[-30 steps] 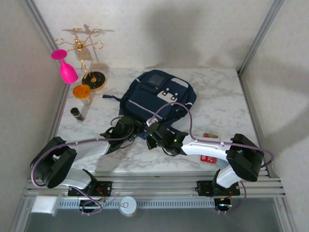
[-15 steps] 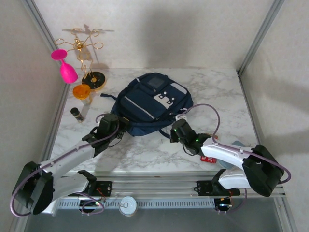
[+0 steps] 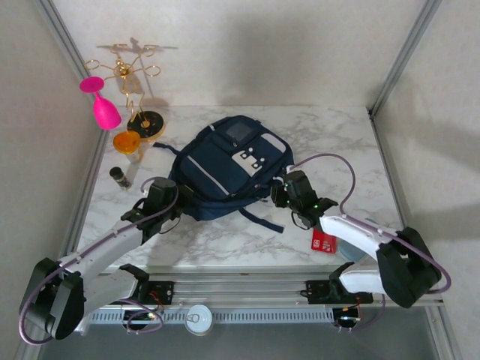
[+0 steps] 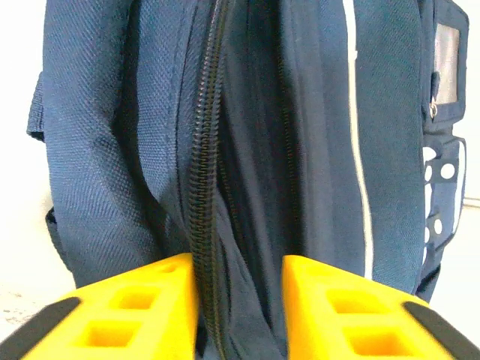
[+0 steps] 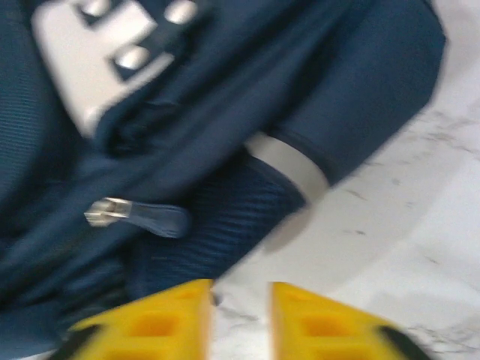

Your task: Pack the student bag

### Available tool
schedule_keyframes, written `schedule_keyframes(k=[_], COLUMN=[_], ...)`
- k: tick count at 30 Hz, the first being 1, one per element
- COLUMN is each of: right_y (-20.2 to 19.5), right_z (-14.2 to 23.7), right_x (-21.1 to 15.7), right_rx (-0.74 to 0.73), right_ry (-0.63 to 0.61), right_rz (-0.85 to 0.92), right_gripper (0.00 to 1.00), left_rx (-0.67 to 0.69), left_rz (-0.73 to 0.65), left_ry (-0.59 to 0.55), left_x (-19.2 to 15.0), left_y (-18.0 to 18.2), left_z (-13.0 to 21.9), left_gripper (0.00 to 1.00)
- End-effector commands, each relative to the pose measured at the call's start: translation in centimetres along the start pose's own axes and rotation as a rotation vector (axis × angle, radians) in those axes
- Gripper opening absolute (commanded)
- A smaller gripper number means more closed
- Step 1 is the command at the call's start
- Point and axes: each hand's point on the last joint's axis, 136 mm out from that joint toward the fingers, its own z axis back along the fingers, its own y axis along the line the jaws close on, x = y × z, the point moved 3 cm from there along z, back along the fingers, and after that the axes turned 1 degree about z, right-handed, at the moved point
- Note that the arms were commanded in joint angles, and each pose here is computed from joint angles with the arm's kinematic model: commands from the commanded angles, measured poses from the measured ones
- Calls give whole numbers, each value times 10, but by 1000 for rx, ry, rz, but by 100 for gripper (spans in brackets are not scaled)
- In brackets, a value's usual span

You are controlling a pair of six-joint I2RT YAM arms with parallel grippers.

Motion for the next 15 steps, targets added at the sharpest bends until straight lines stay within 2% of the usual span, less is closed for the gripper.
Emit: schedule_keyframes(k=[1, 3, 7, 10, 13, 15], right_y=[13, 15, 28, 26, 5, -8], right_z=[12, 5, -22, -40, -61, -73], right_x=[17, 23, 29, 47, 57, 56], right_rx=[75, 73, 99, 51, -41, -67], right_ry=[35, 105, 234, 238, 242, 240], right_rz=[-11, -53, -145, -209, -297, -360], right_gripper=[51, 58, 59, 60, 57, 56], left_rx=[-39, -22, -27, -12, -49, -28], left_rz=[-84, -127, -226, -287, -290, -288], left_ry=[-35, -66, -60, -49, -13, -21], left_x=[7, 8, -4, -19, -33, -35], left_y=[-19, -21, -45, -61, -74, -72], left_z=[15, 27, 32, 25, 13, 2], left_gripper=[37, 41, 45, 46, 46, 46])
